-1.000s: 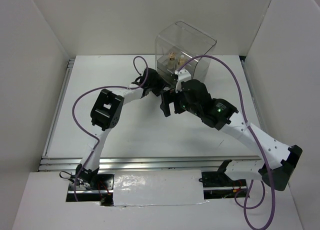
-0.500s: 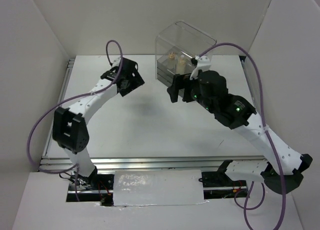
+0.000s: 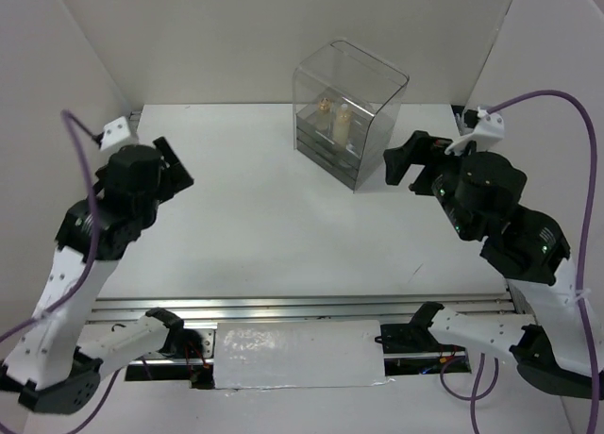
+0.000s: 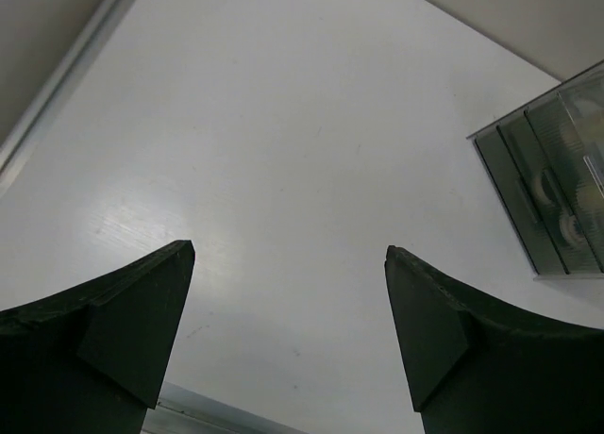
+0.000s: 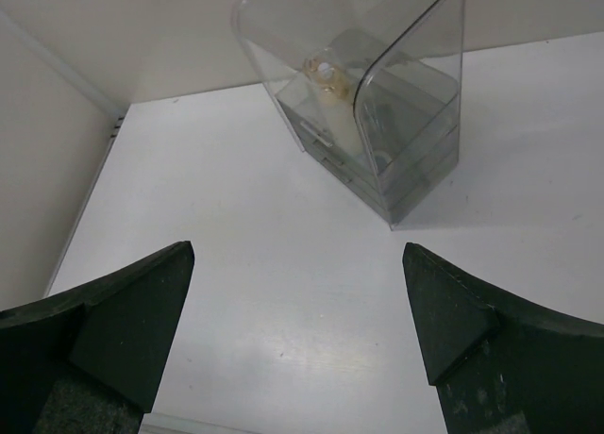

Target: Organize the makeup

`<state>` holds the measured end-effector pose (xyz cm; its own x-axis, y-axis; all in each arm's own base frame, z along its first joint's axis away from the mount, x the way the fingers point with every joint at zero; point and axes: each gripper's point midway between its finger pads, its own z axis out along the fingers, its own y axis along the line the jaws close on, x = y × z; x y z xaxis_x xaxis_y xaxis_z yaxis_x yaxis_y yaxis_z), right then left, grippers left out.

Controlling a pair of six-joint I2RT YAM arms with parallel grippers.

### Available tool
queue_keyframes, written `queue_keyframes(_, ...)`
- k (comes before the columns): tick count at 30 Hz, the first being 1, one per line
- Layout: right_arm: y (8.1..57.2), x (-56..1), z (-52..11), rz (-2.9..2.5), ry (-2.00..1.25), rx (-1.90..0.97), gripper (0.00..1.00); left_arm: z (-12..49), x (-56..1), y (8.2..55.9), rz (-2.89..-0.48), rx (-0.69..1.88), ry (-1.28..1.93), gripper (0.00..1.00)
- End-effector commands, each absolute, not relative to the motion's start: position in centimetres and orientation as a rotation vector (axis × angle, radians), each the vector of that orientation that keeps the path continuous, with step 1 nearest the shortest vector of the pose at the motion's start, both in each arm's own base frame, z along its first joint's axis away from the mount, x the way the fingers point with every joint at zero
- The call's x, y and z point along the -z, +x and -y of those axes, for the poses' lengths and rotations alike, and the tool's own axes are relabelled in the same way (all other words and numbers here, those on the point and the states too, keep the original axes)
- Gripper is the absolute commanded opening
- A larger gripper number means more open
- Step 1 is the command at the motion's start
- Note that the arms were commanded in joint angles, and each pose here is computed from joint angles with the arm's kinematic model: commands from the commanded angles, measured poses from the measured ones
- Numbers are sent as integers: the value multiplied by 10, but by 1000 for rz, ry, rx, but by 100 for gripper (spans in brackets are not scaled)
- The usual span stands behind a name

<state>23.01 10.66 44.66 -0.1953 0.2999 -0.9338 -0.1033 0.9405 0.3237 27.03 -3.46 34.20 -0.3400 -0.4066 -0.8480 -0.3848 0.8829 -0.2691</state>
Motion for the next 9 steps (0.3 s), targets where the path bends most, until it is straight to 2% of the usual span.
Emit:
queue_keyframes(1,213,-453,-78,-1697,219,-348,100,1,-340,235,-1918,-87,-583,96)
queue_keyframes(9,188,-450,-53,-1637,286,-414,100,-29,-343,196,-1877,-168,-593,96)
